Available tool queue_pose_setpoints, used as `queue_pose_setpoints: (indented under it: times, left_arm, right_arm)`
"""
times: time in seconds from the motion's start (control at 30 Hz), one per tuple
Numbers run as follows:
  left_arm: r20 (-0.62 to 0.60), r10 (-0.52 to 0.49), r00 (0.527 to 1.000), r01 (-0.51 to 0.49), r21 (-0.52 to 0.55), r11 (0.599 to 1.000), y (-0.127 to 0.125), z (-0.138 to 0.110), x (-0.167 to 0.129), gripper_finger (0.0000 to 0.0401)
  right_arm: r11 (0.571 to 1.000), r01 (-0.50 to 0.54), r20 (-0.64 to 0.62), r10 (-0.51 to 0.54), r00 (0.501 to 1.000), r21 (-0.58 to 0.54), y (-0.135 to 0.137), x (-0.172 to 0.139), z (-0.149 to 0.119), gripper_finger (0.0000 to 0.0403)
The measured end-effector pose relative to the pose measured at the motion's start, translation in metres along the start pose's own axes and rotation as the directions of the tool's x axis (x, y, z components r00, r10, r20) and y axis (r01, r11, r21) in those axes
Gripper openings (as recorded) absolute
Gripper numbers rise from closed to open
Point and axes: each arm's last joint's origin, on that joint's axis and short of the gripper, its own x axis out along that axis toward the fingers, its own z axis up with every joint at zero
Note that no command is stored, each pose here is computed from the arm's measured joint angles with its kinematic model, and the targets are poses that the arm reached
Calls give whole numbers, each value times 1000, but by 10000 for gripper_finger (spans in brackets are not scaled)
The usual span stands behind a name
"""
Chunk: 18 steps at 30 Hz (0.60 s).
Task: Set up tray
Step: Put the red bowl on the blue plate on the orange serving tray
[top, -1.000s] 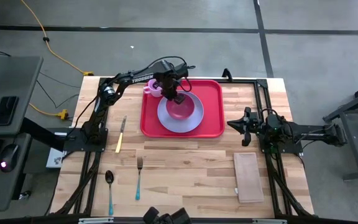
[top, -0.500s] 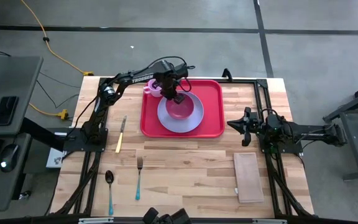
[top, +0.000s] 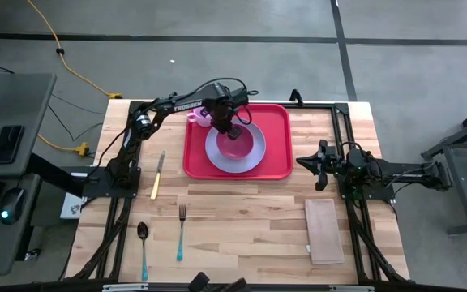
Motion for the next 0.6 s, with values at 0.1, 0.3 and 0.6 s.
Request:
queue_pose_setpoints:
  times: [0.1,0.3,0.6]
  left_arm:
    - [5,17,1000,-17,-3,1000,1,0,0,44]
    - [7,21,1000,-21,-4,1000,1,0,0,44]
    - [7,24,1000,-24,-4,1000,1,0,0,81]
  right_arm:
    - [1000,0,0,0,1000,11,0,0,0,0]
    - [1000,-7,-2,7,1000,19,0,0,0,0]
    - [1000,-6,-2,6,1000,18,0,0,0,0]
